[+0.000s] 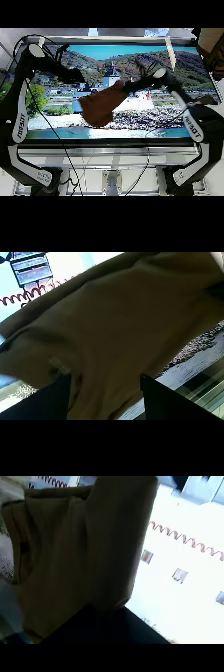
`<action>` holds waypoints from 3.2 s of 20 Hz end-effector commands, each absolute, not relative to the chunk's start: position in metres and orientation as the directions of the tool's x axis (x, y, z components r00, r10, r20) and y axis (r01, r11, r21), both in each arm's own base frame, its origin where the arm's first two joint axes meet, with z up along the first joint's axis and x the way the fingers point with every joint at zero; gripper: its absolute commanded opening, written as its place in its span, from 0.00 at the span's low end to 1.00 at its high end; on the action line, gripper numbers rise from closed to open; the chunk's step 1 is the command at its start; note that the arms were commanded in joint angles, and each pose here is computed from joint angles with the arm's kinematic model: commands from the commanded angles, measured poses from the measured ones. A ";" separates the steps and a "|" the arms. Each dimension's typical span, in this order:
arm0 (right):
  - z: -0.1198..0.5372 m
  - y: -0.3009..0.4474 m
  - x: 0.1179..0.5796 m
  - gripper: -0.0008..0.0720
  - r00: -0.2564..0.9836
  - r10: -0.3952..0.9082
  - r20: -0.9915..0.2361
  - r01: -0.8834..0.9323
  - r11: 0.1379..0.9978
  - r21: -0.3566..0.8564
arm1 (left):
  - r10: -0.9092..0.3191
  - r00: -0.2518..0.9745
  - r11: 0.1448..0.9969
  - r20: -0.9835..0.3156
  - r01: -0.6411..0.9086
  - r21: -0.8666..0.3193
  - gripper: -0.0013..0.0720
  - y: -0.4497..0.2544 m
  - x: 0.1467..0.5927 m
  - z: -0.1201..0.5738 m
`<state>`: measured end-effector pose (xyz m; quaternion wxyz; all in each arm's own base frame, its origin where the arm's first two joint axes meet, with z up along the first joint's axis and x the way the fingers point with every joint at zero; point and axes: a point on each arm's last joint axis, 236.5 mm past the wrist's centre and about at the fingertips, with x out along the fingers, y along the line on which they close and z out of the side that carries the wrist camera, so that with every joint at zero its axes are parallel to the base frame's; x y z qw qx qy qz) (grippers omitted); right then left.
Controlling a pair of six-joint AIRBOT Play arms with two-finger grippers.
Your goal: Fold the shirts.
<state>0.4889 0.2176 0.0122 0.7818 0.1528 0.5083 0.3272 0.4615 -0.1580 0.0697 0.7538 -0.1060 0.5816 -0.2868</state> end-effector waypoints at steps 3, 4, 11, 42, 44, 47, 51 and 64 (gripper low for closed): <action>0.135 0.032 0.544 0.05 0.632 0.278 -0.723 -0.220 0.959 0.177 | -0.545 0.160 0.817 -0.823 0.322 -0.478 0.70 -0.156 0.462 0.068; 0.150 -0.017 0.543 0.05 0.672 0.161 -0.723 -0.119 0.987 0.109 | -0.545 0.160 0.815 -0.823 0.332 -0.475 0.70 -0.156 0.462 0.068; 0.123 -0.258 0.350 0.05 0.132 -0.259 -0.957 0.496 0.853 -0.162 | -0.530 0.170 0.824 -0.831 0.332 -0.458 0.70 -0.152 0.464 0.066; 0.331 -0.258 0.291 0.05 0.929 0.188 -0.319 0.161 0.572 0.804 | -0.527 0.183 0.828 -0.830 0.330 -0.453 0.12 -0.151 0.467 0.066; 0.339 -0.194 0.333 0.05 0.879 0.376 -0.292 0.019 0.586 0.810 | -0.528 0.175 0.827 -0.831 0.331 -0.455 0.03 -0.152 0.465 0.066; 0.336 -0.082 0.387 0.05 0.738 0.601 -0.306 -0.175 0.609 0.774 | -0.527 0.152 0.824 -0.836 0.332 -0.459 0.03 -0.151 0.460 0.065; 0.335 0.053 0.450 0.05 0.675 0.669 -0.311 -0.420 0.695 0.584 | -0.526 0.139 0.823 -0.839 0.333 -0.461 0.03 -0.151 0.457 0.064; 0.237 0.113 0.458 0.05 0.672 0.158 -0.723 -0.274 0.961 -0.045 | -0.527 0.140 0.822 -0.838 0.333 -0.462 0.03 -0.151 0.457 0.064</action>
